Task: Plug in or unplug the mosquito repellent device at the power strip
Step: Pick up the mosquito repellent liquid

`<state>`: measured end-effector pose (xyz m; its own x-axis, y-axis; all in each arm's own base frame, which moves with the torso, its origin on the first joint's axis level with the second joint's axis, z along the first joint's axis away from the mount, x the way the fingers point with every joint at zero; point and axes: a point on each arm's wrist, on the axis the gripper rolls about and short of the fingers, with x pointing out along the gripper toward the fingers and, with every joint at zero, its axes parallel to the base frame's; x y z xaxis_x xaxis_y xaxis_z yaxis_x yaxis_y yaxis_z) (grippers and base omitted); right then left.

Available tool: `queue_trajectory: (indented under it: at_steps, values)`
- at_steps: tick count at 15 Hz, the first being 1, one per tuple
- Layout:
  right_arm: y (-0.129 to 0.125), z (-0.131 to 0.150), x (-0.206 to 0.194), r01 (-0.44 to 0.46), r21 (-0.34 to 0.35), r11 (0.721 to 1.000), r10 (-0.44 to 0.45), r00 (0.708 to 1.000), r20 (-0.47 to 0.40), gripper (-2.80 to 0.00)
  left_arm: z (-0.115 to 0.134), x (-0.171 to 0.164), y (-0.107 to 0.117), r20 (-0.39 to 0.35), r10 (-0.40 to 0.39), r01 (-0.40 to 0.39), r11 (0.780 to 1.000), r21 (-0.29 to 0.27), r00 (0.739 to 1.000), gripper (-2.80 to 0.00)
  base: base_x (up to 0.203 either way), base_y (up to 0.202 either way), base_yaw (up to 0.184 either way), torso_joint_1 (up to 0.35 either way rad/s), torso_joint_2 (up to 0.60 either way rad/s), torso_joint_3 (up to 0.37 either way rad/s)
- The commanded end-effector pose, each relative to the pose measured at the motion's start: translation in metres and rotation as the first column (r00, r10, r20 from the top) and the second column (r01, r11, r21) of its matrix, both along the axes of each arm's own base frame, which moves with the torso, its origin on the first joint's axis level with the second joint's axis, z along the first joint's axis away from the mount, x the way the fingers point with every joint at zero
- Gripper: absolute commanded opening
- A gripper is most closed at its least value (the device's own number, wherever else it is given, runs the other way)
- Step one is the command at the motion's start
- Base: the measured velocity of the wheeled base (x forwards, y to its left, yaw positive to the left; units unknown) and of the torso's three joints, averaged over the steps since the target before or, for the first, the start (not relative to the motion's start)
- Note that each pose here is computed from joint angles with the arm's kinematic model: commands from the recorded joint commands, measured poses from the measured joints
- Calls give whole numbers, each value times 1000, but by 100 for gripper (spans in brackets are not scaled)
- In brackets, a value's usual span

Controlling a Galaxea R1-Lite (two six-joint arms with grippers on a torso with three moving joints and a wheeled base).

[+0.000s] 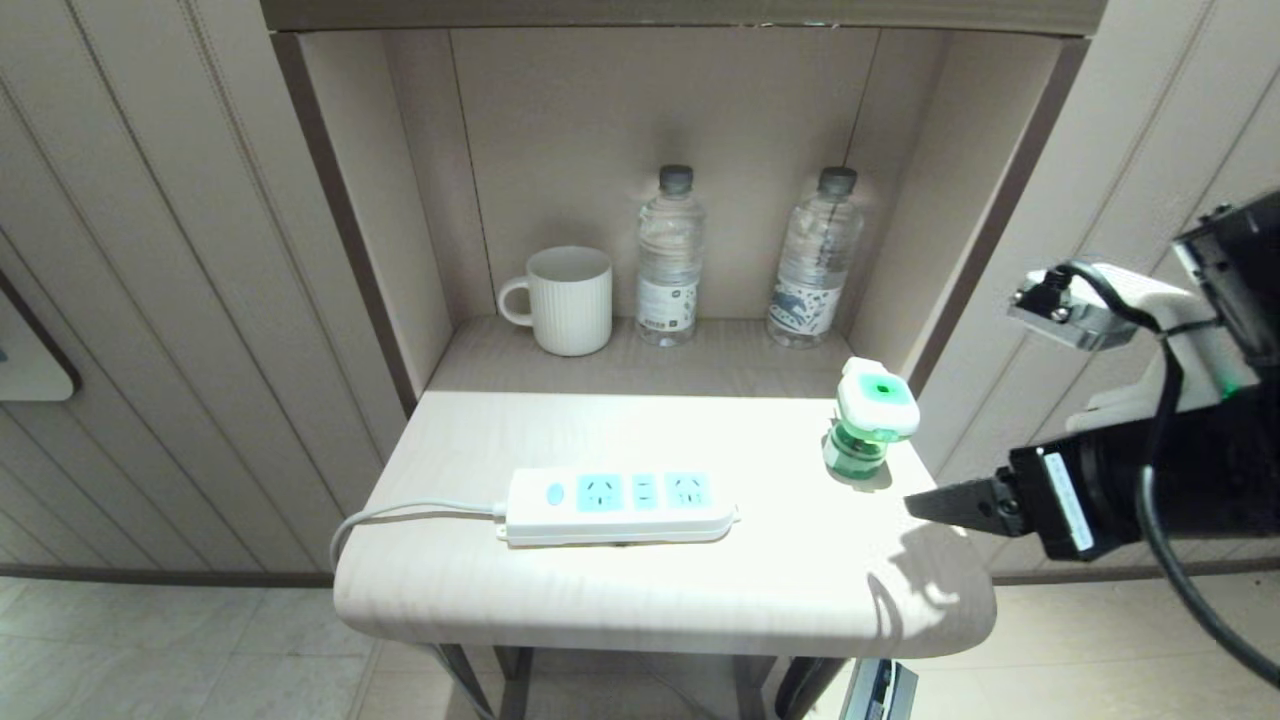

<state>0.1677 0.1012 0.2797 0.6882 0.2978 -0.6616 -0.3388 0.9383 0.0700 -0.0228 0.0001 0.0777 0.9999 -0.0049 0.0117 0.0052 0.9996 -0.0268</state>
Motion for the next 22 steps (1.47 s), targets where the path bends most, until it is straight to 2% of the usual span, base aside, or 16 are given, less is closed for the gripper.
queue_trajectory:
  at_steps: [1,2,8,11,14,19,22]
  values:
    - [17,-5,-2,40,-52,998,-35,995,93,0,0,0,0,1,0,0,1000,-1,1000,-280,0,0,0,0,0,0]
    - [23,-5,0,83,-50,995,-74,985,153,0,0,0,0,1,0,0,1000,-1,1000,-280,0,0,0,0,0,0]
    - [32,-9,11,111,-38,993,-104,983,150,0,0,0,0,1,0,0,1000,-1,1000,-280,0,0,0,0,0,0]
    - [41,-14,25,123,-3,992,-121,977,174,0,0,0,0,2,0,0,1000,-1,1000,-280,0,0,0,0,0,0]
    - [48,-18,35,131,-7,991,-128,977,169,0,0,0,0,1,0,0,1000,-1,1000,-280,0,0,0,0,0,0]
    - [39,-7,41,170,17,985,-170,965,199,0,0,0,0,1,0,0,1000,-1,1000,-280,0,0,0,0,0,0]
    - [43,-13,48,174,5,985,-172,968,184,0,0,0,0,1,0,0,1000,-1,1000,-280,0,0,0,0,0,0]
